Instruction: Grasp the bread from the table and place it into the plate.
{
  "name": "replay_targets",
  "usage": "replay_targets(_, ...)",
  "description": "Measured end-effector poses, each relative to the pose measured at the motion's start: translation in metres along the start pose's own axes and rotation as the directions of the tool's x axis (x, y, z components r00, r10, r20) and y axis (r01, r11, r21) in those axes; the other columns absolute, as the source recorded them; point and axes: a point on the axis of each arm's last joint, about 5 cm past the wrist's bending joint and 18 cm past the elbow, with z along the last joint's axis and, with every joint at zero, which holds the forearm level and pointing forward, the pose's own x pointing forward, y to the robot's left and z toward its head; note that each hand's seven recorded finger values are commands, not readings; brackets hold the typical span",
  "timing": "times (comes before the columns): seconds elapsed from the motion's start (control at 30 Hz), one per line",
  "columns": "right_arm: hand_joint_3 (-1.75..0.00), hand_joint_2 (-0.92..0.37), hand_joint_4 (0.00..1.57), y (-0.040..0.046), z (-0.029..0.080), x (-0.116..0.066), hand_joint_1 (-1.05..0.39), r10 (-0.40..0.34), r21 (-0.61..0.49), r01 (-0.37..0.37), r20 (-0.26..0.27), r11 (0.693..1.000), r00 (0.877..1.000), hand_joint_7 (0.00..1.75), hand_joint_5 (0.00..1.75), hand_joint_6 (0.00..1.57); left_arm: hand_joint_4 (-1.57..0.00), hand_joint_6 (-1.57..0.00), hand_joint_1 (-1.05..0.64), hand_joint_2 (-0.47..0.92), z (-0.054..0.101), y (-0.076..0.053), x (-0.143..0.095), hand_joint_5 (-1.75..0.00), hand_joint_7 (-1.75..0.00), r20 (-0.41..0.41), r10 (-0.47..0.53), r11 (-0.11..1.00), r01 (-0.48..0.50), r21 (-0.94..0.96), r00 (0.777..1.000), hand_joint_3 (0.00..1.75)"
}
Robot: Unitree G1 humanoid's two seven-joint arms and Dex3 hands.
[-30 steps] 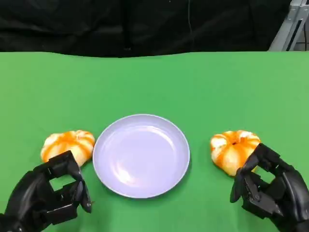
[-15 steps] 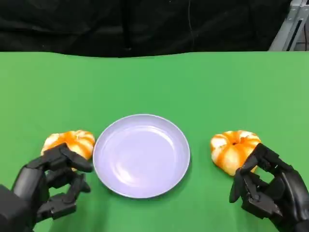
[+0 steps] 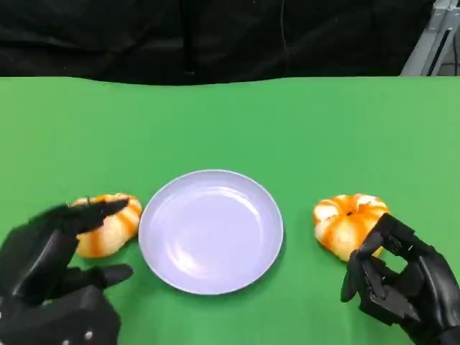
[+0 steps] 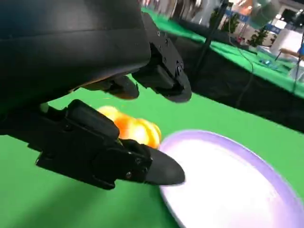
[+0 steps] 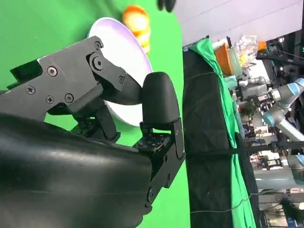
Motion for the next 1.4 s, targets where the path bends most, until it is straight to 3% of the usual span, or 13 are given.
replay_targets(0.13,-1.05,-0.62,0.83,-0.0009,0.0,0.0,-0.14,-0.005,0.003,0.005,0.002,1.0,1.0,1.66,1.75,0.63,-0.32,-0.48,-0.89,0.92,0.0,-0.002,0.01,-0.07,0.0,0.013,-0.029,0.997,0.028,0.072,0.999,0.07)
replay_targets(0.4,-1.03,-0.64,0.83,0.0007,0.0,0.0,-0.14,-0.01,0.001,0.01,-0.004,1.0,1.0,1.67,1.75,0.63,-0.37,-0.49,-0.85,0.92,-0.01,0.005,0.041,-0.07,-0.01,-0.043,-0.141,0.96,0.147,0.239,0.989,0.08)
replay_targets(0.73,-1.02,-0.65,0.84,0.002,0.0,0.001,-0.14,-0.004,-0.004,0.004,-0.002,1.0,1.0,1.66,1.75,0.63,-0.41,-0.55,-0.82,0.92,-0.022,-0.01,0.06,-0.06,-0.03,-0.128,-0.298,0.903,0.323,0.284,0.946,0.08)
replay_targets(1.23,-1.02,-0.65,0.84,0.003,0.0,0.001,-0.13,-0.002,0.002,0.002,-0.004,1.0,1.0,1.66,1.75,0.63,-0.46,-0.55,-0.76,0.92,-0.033,-0.028,0.067,-0.04,-0.01,-0.184,-0.321,0.893,0.361,0.268,0.929,0.15)
replay_targets(1.37,-1.01,-0.64,0.84,0.003,0.0,0.001,-0.14,-0.003,0.001,0.003,-0.002,1.0,1.0,1.66,1.75,0.63,-0.51,-0.58,-0.65,0.92,-0.034,-0.031,0.067,-0.05,-0.01,-0.174,-0.315,0.899,0.352,0.259,0.933,0.15)
replay_targets(1.4,-1.01,-0.65,0.84,0.003,0.0,0.001,-0.14,-0.002,0.001,0.002,-0.003,1.0,1.0,1.67,1.75,0.63,-0.57,-0.63,-0.51,0.92,-0.034,-0.032,0.067,-0.07,-0.03,-0.172,-0.313,0.901,0.349,0.259,0.934,0.14)
